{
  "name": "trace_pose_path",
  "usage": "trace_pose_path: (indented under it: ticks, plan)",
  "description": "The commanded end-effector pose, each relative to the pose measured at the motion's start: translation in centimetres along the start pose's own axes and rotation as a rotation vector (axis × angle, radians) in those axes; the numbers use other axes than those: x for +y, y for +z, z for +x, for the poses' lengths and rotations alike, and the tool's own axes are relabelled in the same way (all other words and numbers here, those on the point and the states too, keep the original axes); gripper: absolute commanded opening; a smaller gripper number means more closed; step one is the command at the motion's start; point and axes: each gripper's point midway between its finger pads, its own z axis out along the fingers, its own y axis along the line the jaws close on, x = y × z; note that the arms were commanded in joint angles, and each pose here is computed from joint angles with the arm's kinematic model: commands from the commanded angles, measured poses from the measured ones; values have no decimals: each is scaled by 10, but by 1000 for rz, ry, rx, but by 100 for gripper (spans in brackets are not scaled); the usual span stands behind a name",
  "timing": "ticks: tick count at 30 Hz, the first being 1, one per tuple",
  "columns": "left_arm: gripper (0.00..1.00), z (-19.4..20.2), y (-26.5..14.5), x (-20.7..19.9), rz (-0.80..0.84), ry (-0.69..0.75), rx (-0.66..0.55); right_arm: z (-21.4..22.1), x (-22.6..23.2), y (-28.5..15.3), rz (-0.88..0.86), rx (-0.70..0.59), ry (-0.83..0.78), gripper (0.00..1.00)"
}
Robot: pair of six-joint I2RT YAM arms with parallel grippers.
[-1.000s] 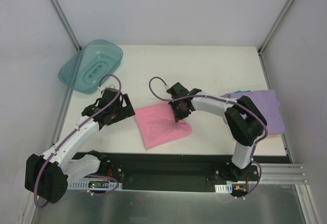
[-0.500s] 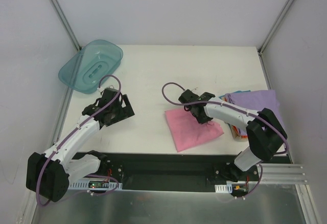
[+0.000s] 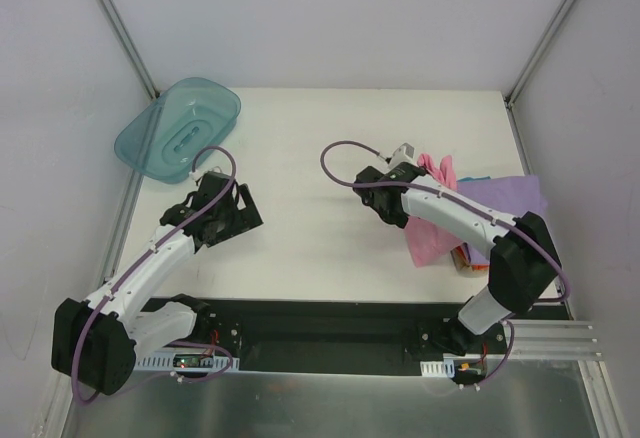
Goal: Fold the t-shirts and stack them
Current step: Put the neatly folded tshirt into the corner of the board with the right arm
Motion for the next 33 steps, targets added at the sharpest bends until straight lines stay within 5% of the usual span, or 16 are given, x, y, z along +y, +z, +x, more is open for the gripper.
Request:
trace_pose_path:
  ticks: [1, 12, 24, 33]
  plan:
    - [99, 1, 0, 5, -6, -9, -3, 2, -65, -9, 208, -31, -61, 1]
    - [99, -2, -1, 7, -9, -15, -13, 13, -100, -12, 157, -32, 36, 1]
    - [99, -1, 0, 7, -7, -20, -6, 26, -109, -23, -153, -71, 190, 1]
    - [99, -1, 1, 7, -8, -23, 3, 29, -126, -24, -213, -77, 248, 1]
